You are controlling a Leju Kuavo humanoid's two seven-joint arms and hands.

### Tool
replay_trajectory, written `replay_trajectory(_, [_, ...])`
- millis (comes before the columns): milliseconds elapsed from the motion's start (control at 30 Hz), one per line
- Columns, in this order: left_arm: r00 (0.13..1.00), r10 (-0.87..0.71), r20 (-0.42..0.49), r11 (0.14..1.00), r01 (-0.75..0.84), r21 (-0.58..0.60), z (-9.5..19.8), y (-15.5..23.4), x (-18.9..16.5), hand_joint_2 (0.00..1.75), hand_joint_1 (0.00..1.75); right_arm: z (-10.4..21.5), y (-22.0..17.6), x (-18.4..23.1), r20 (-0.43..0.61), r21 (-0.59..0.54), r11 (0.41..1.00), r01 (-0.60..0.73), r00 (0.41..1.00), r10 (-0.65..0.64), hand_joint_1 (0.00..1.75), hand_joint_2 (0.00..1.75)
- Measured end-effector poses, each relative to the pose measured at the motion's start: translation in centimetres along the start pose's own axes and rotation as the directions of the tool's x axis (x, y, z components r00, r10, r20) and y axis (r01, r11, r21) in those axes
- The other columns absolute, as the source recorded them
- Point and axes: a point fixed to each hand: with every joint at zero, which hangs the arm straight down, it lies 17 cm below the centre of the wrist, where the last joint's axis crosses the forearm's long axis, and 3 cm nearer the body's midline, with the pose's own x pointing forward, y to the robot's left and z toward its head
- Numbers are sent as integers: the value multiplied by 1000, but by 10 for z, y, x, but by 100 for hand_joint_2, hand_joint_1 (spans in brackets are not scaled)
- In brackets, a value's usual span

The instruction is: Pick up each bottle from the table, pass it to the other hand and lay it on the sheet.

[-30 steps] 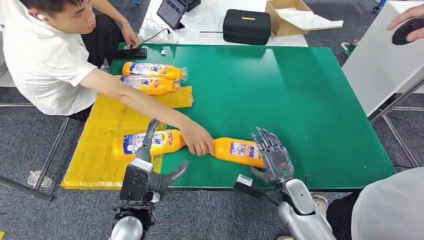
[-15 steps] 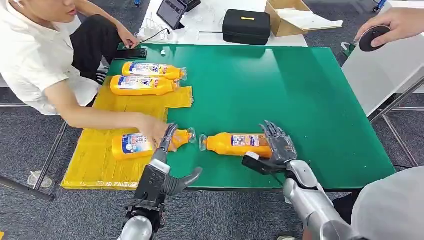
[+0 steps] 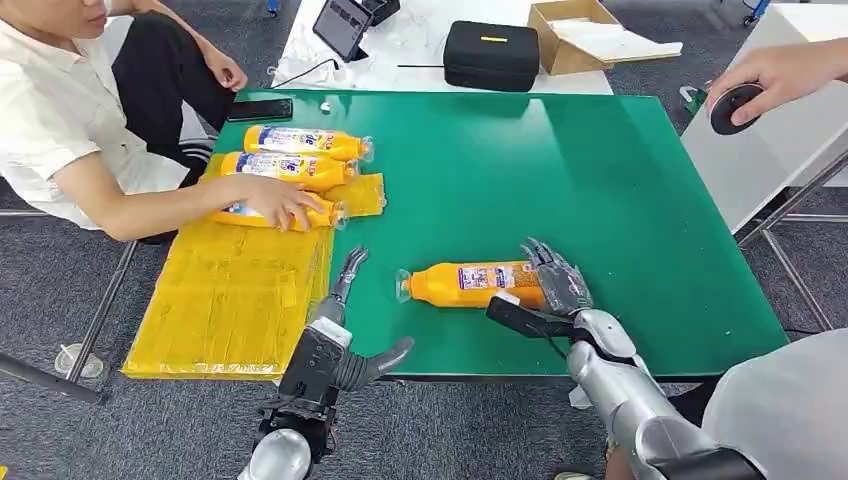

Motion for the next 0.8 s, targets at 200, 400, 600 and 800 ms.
replay_trajectory(200, [1000,4,1,1000,-4,-12,-2,-2,0,175,0,0,8,4,29,52,998,30,999,-32,175,175])
replay_trajectory(400, [1000,5,9,1000,-4,-28,-5,-6,2,175,0,0,11,9,51,94,994,62,996,-67,175,175])
replay_trajectory(600, [1000,10,10,1000,-9,-26,-8,-5,3,175,0,0,12,10,56,96,992,75,995,-81,175,175])
replay_trajectory(800, [999,31,18,999,-31,-14,-9,-4,5,175,0,1,13,12,59,97,986,136,988,-142,175,175])
